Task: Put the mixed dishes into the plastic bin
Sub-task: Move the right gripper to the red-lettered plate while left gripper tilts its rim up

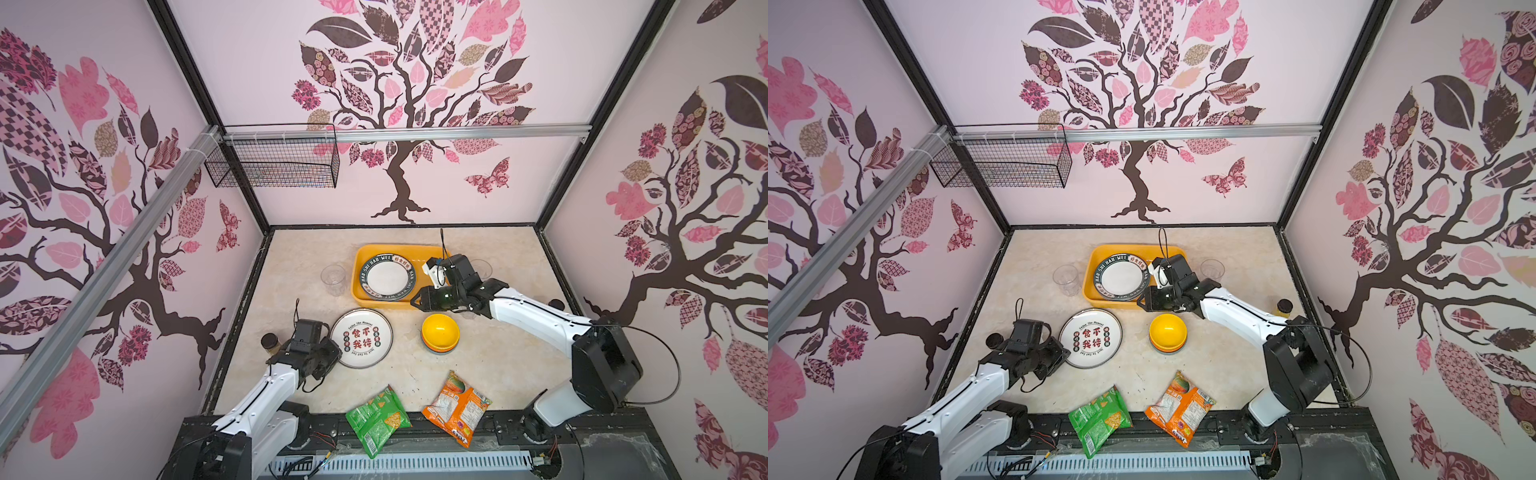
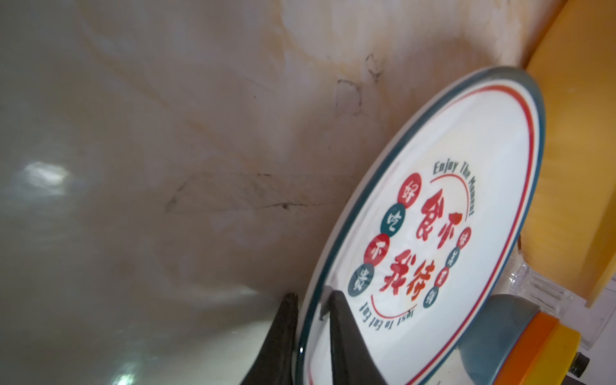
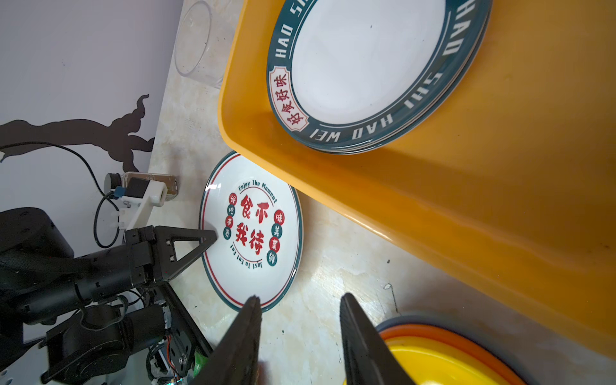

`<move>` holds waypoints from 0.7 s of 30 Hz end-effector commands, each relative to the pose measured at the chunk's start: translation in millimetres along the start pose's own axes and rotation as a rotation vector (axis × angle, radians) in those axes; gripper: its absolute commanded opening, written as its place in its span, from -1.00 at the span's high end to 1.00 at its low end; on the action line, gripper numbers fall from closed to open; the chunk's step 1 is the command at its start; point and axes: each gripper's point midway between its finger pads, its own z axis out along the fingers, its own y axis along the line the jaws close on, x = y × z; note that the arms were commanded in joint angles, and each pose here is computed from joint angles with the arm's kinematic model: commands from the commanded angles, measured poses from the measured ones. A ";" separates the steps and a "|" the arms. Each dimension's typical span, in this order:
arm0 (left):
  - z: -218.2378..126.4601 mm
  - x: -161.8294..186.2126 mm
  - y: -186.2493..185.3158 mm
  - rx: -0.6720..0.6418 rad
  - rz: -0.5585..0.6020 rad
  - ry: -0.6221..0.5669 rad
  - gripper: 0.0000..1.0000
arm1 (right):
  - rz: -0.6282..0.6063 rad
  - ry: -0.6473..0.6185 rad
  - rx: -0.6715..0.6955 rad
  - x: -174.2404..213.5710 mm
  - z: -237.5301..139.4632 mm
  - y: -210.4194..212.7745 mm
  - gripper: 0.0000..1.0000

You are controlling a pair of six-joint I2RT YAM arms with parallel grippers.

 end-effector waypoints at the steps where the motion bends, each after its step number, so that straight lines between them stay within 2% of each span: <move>1: 0.8 4.7 12.6 -0.042 0.009 0.011 0.70 | -0.013 -0.024 -0.017 -9.3 -4.0 10.8 0.14; 11: -29.0 6.0 -0.1 0.004 0.071 -0.014 1.00 | 0.003 -0.022 -0.012 -9.3 0.1 8.3 0.14; 21: -65.4 3.2 -30.5 0.132 0.092 -0.066 1.00 | 0.017 -0.004 -0.053 -6.0 -1.9 15.8 0.13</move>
